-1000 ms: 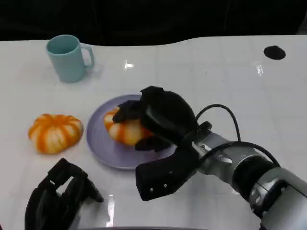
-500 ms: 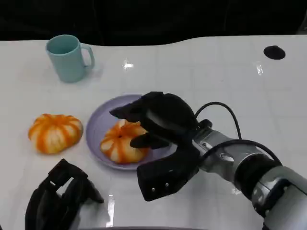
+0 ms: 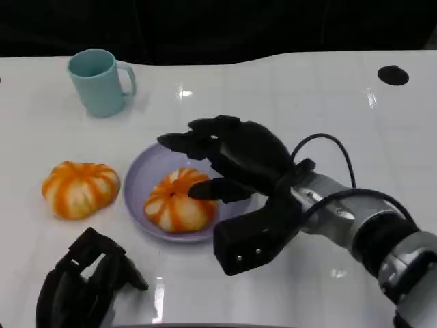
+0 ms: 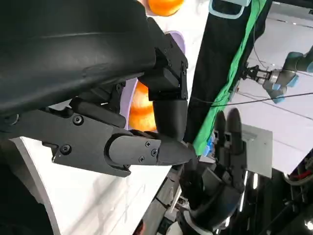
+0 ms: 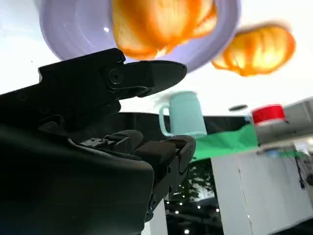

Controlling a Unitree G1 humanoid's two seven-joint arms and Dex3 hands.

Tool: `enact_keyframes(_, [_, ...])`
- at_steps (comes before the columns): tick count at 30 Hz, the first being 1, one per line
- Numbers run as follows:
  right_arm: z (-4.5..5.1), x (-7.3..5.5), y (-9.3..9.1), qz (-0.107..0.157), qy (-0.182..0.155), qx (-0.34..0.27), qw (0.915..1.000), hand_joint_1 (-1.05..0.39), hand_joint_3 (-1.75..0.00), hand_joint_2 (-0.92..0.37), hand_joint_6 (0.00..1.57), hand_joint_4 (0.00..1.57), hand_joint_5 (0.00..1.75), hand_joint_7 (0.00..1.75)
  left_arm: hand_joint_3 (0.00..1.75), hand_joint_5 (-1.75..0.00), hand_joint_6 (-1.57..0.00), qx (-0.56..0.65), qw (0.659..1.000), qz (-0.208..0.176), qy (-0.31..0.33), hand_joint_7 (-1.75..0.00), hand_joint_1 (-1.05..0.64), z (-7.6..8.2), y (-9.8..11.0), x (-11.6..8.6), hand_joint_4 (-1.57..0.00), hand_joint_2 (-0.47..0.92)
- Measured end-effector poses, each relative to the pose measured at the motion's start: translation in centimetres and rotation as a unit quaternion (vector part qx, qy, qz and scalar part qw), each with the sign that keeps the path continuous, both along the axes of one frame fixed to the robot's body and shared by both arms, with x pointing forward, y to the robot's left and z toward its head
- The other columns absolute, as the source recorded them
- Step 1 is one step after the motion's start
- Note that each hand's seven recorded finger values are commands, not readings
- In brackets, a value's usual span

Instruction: Grasp the bread from the table and place it into the plate.

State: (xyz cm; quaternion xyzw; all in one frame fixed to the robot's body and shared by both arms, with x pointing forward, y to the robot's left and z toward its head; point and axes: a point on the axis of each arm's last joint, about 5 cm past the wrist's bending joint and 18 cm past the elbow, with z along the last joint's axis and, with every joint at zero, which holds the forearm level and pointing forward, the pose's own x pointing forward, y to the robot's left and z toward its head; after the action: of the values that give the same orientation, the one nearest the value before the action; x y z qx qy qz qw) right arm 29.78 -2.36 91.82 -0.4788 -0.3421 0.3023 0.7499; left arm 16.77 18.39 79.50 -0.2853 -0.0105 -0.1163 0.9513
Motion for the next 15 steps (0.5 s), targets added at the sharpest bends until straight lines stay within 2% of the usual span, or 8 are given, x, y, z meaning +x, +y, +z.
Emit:
enact_keyframes(3, [0.01, 0.0, -1.1, 0.005, 0.025, 0.024, 0.9994, -0.69, -0.36, -0.92, 0.31, 0.30, 0.05, 0.00, 0.24, -1.75, -0.50, -0.001, 1.000, -0.001, 0.000, -1.51, -0.58, 0.0, -0.1, 0.0, -0.62, 0.92])
enact_keyframes(7, [-0.45, -0.4, -2.5, 0.010, 0.070, 0.049, 0.9963, -0.67, -0.34, -0.92, 0.30, 0.29, 0.04, 0.00, 0.25, -1.75, -0.51, -0.001, 1.000, -0.001, 0.000, -1.51, -0.58, 0.0, -0.1, 0.0, -0.62, 0.92])
enact_keyframes(12, [-0.92, -1.0, -4.8, 0.031, 0.157, 0.119, 0.9798, -0.64, -0.37, -0.92, 0.29, 0.29, 0.03, 0.00, 0.24, -1.75, -0.52, -0.002, 1.000, -0.001, -0.001, -1.51, -0.58, 0.0, -0.2, 0.1, -0.62, 0.92])
enact_keyframes(15, [-1.37, -1.5, -6.3, 0.037, 0.195, 0.149, 0.9686, -0.62, -0.37, -0.92, 0.29, 0.32, 0.05, 0.00, 0.22, -1.75, -0.53, -0.004, 1.000, 0.003, 0.002, -1.49, -0.58, 0.0, -0.3, 0.1, -0.63, 0.92])
